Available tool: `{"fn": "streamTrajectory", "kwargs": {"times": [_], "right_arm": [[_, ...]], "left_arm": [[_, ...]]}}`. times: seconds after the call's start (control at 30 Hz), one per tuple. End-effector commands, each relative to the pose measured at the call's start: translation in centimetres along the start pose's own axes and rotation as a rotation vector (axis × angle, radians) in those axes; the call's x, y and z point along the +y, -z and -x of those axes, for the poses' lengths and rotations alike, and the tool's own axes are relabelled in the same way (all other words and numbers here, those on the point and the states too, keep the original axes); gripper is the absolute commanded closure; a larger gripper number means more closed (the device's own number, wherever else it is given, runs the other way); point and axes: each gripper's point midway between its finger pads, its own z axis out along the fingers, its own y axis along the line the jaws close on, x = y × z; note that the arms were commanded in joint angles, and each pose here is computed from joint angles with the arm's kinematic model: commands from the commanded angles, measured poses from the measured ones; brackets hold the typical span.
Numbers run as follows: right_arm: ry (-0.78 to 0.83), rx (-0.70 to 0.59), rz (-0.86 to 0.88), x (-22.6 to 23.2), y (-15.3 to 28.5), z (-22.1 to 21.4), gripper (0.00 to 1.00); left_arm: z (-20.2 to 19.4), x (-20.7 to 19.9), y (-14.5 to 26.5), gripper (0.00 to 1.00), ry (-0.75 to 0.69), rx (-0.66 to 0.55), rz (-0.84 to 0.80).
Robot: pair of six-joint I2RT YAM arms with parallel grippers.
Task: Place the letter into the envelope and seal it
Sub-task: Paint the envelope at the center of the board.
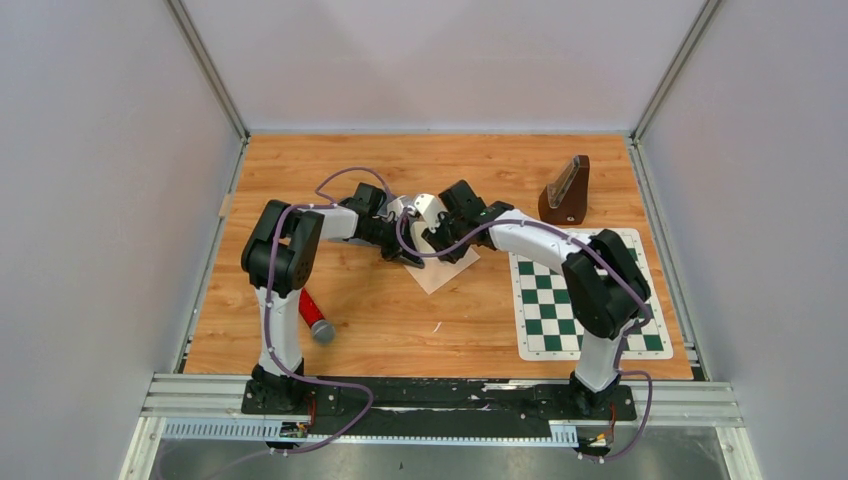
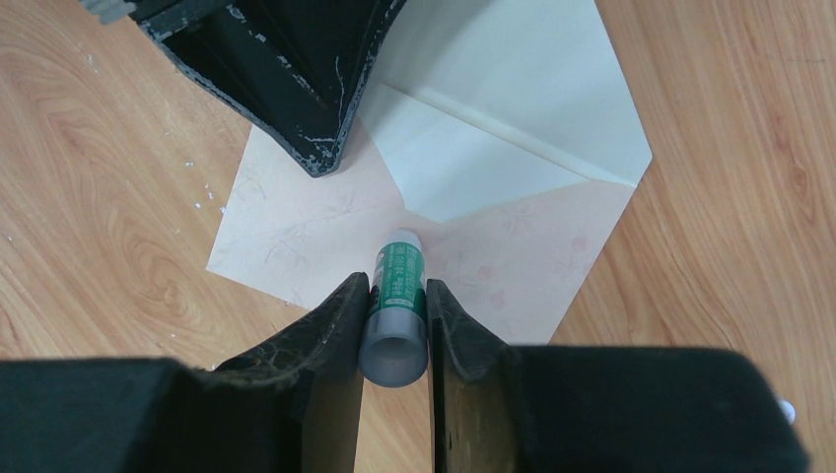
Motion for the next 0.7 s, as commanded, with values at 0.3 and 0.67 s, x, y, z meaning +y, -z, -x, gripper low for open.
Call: {"fn": "streamTrajectory", "kwargs": {"times": [0.3,0.67], "right_arm": [[0.014,-0.039,0.041,0.1,-1.3,1.8,1.00],[0.033,0.026,0.093,2.1,-1.2,0.6,1.00]], "left_arm": [[-1.3,4.2,-1.4,1.00,0.014,0.027,0.143],[-1.3,4.3,-1.5,1.00,0.019,0.034,0.147]]}}
